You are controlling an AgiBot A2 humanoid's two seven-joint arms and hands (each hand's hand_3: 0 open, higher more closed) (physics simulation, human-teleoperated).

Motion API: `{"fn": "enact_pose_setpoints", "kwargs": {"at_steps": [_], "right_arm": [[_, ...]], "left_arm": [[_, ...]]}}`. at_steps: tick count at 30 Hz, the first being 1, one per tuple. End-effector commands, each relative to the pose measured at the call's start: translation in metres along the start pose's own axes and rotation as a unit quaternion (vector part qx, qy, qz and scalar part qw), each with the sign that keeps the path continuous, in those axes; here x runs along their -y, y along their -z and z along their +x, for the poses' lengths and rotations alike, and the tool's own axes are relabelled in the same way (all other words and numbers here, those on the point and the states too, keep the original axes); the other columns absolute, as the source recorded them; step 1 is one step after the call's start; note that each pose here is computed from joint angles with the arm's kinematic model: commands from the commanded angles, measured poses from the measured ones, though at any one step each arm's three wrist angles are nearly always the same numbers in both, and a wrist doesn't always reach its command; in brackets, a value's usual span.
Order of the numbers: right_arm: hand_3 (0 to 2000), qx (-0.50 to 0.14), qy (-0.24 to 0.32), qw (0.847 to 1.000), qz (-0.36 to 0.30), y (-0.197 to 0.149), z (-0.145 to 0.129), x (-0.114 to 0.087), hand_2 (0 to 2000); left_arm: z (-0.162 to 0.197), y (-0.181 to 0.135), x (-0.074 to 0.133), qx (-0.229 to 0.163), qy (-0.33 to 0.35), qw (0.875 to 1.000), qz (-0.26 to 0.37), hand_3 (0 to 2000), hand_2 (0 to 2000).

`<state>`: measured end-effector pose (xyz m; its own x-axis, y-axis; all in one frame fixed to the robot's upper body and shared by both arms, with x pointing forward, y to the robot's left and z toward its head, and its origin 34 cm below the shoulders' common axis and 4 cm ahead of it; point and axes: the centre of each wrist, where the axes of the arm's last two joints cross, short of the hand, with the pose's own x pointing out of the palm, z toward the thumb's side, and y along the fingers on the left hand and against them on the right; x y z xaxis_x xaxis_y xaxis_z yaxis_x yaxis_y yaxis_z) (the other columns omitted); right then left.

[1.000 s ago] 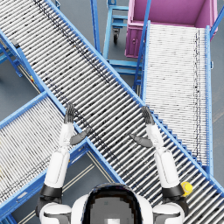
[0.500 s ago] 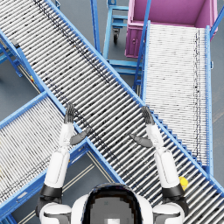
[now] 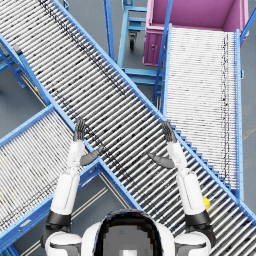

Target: Pick up the oil and place it on the left assembly line, put the cola on the right, and keep Sprite still

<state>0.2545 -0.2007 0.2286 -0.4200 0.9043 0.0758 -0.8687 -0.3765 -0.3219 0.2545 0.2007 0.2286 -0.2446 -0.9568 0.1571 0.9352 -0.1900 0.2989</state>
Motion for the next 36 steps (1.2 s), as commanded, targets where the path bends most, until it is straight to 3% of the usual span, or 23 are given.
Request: {"fn": "enact_pose_setpoints", "kwargs": {"at_steps": [1, 7, 19, 23, 28, 31, 36], "right_arm": [[0, 0.005, 0.010, 1.000, -0.019, -0.001, 0.003, 0.005, 0], [0, 0.013, 0.051, 0.995, -0.090, -0.018, 0.001, 0.010, 0], [0, 0.014, 0.092, 0.982, -0.165, -0.049, -0.013, 0.011, 0], [0, -0.071, 0.110, 0.978, -0.164, -0.050, -0.013, 0.010, 0], [0, -0.177, 0.134, 0.962, -0.160, -0.052, -0.014, 0.010, 0], [0, -0.212, 0.144, 0.953, -0.163, -0.055, -0.015, 0.007, 0], [0, -0.225, 0.143, 0.951, -0.160, -0.053, -0.011, 0.005, 0]], "left_arm": [[0.001, 0.003, -0.004, 0.002, 0.013, 1.000, 0.010, 0, 0], [-0.004, -0.020, -0.009, 0.009, 0.026, 0.995, 0.092, 0, 0], [-0.022, -0.053, -0.011, 0.012, -0.013, 0.986, 0.169, 0, 0], [-0.024, -0.053, -0.012, -0.072, -0.034, 0.982, 0.173, 0, 0], [-0.027, -0.058, -0.011, -0.174, -0.064, 0.966, 0.182, 0, 0], [-0.027, -0.059, -0.008, -0.197, -0.070, 0.961, 0.183, 0, 0], [-0.026, -0.060, -0.004, -0.207, -0.074, 0.958, 0.186, 0, 0]]}}
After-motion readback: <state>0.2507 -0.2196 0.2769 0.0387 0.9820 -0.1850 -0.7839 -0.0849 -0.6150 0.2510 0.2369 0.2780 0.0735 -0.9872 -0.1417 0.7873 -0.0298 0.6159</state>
